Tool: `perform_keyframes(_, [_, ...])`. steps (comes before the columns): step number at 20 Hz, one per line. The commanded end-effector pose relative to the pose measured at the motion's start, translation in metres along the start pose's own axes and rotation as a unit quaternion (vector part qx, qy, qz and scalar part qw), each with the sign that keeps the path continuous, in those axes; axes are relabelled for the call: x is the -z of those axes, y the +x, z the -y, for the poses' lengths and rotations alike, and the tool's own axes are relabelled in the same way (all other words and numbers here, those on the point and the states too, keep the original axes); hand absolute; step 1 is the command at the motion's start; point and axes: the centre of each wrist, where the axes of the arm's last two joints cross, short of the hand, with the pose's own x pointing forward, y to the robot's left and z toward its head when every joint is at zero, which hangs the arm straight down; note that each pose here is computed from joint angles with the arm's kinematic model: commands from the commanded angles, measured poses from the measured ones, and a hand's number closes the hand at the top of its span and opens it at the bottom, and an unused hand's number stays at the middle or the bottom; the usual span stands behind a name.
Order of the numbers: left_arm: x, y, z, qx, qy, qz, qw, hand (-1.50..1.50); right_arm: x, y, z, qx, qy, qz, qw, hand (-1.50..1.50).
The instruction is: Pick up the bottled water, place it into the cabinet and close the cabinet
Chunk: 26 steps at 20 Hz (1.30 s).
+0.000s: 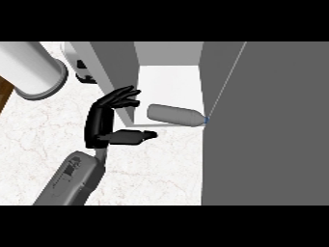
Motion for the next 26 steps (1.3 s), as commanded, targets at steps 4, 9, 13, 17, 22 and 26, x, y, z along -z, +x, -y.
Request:
perform_keyframes(4, [0.014,0.033,0.0,-0.058,-0.014,0.033,0.9977,-1.5,-0.006,0.005,0.005,-0.003,-0.009,0.0,1.0,-1.5])
perform_keyframes(9, [-0.012,0.036,-0.004,-0.103,-0.014,0.022,0.9944,-1.5,-0.015,0.0,-0.021,0.005,-0.011,-0.001,1.0,-1.5])
perform_keyframes(13, [-0.017,0.064,0.01,-0.114,-0.007,0.032,0.9929,-1.5,-0.018,0.009,-0.019,0.007,-0.01,-0.006,1.0,-1.5])
perform_keyframes(17, [-0.05,0.072,0.008,-0.132,-0.013,0.038,0.9904,-1.5,-0.012,0.015,-0.01,0.003,-0.003,-0.008,1.0,-1.5])
perform_keyframes(22, [-0.08,0.107,0.02,-0.168,-0.049,0.022,0.9844,-1.5,-0.008,0.007,-0.008,-0.033,0.005,-0.006,0.999,-1.5])
perform_keyframes(26, [-0.108,0.122,0.006,-0.163,-0.061,0.023,0.9846,-1.5,-0.007,0.031,-0.006,-0.064,0.073,-0.036,0.995,1.5])
